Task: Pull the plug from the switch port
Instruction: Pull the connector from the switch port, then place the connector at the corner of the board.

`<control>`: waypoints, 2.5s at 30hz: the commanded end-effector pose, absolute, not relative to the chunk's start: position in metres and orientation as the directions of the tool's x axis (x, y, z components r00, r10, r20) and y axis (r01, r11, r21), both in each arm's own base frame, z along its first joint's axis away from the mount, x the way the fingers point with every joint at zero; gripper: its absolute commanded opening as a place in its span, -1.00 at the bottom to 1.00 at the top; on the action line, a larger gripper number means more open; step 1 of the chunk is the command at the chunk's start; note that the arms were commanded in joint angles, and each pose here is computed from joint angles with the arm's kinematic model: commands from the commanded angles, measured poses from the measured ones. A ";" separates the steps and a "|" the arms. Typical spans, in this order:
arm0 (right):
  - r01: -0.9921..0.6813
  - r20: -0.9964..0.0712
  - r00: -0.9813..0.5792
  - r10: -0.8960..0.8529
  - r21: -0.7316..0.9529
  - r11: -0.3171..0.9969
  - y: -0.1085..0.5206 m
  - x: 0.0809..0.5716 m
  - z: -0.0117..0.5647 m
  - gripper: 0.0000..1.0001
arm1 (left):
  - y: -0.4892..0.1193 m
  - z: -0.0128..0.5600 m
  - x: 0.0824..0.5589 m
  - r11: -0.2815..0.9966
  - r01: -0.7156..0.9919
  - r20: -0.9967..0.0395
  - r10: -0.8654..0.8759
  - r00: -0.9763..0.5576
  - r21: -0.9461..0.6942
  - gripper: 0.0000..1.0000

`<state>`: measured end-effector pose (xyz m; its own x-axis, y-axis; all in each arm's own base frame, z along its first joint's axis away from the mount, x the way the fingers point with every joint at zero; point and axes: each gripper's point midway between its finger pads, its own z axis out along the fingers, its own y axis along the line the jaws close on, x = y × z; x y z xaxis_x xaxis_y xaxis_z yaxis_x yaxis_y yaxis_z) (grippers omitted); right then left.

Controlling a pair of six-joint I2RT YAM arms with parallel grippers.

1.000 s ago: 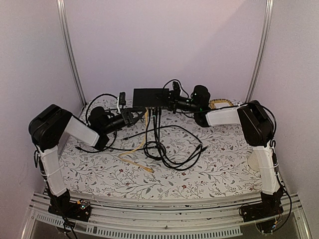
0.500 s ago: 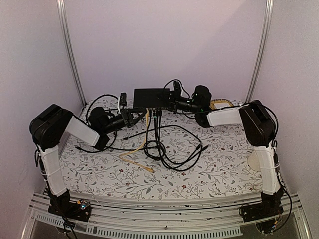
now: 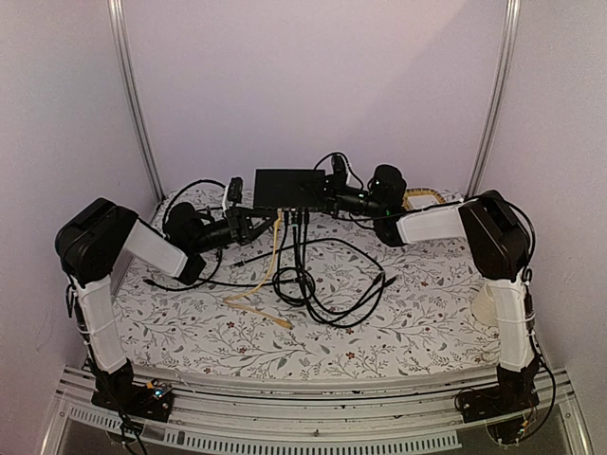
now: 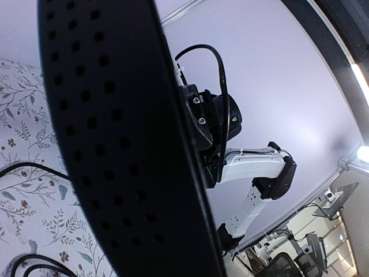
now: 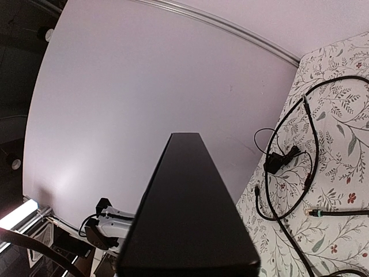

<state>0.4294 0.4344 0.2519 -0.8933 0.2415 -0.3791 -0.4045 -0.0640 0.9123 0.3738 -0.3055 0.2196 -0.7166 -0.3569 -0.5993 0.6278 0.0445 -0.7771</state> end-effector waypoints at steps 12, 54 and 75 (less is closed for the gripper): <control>-0.448 -0.434 -0.891 0.134 0.888 -0.105 0.425 0.398 0.271 -0.96 | -0.279 0.255 0.389 0.042 0.715 -0.643 -0.478 -0.599 -0.697 -0.95; -0.432 -0.427 -0.745 0.513 0.894 0.117 0.331 0.453 0.272 -0.97 | -0.080 0.224 0.492 0.747 0.264 -0.742 -0.423 -0.520 -0.610 -1.00; -0.516 -0.500 -0.755 0.424 0.852 0.087 0.361 0.441 0.299 -0.97 | -0.125 0.221 0.488 0.601 0.362 -0.684 -0.482 -0.547 -0.713 0.06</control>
